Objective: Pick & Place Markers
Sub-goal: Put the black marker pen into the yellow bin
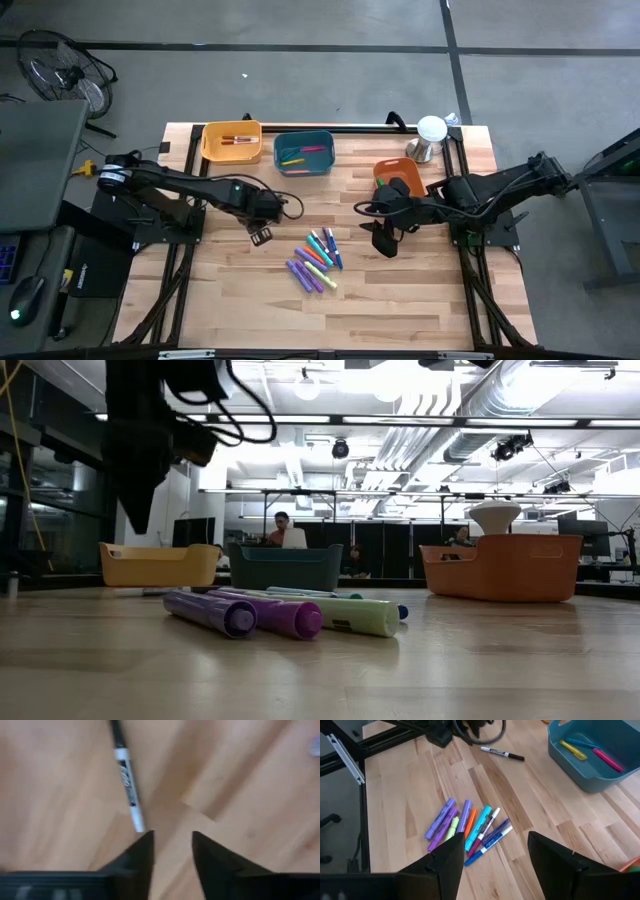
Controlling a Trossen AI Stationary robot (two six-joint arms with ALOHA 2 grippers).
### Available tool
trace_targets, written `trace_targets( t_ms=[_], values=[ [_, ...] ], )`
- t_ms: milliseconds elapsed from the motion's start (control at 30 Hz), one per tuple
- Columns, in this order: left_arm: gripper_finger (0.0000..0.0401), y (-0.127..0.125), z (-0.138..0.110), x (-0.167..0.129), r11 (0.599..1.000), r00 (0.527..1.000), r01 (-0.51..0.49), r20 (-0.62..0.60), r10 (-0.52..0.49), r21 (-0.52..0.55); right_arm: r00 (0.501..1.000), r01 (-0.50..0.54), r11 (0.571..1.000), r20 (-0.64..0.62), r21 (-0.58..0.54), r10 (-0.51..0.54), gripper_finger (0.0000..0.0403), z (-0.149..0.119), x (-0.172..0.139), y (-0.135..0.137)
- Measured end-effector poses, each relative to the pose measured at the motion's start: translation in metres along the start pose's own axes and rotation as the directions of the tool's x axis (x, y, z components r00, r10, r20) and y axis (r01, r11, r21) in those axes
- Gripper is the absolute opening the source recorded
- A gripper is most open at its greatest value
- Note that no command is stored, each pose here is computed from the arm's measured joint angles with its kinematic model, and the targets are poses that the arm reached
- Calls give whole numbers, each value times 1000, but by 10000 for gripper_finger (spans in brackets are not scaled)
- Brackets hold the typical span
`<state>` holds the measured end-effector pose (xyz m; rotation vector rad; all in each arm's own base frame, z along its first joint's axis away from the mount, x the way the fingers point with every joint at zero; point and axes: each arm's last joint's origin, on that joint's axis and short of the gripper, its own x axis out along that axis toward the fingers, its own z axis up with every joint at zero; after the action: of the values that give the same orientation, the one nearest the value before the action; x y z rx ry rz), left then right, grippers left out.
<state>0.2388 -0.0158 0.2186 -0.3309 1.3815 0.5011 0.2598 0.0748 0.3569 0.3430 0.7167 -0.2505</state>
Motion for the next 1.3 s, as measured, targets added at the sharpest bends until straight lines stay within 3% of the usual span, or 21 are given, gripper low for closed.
trace_targets(
  t_ms=[133,267,367,733,967,1133,1300],
  values=[
    [214,9,4,16,990,991,-128,-49,125,-59,1000,-9,1000,13,5,9,206,1,0,1],
    [257,21,13,39,992,996,-35,-84,25,-121,1000,-13,1000,18,12,13,206,2,0,1],
    [260,34,17,49,986,997,-33,-70,22,-161,1000,-17,1000,18,20,16,206,2,0,1],
    [257,76,30,59,984,993,-93,-91,80,-150,1000,-13,999,16,34,13,206,2,0,1],
    [257,104,38,81,981,985,-95,-158,69,-166,1000,-14,999,15,38,14,206,2,0,1],
    [256,120,29,99,974,982,31,-174,-71,-226,1000,-12,999,6,53,12,206,1,0,1],
    [256,128,17,109,959,975,65,-187,-119,-275,1000,-12,999,6,53,12,206,1,0,1]
  ],
)
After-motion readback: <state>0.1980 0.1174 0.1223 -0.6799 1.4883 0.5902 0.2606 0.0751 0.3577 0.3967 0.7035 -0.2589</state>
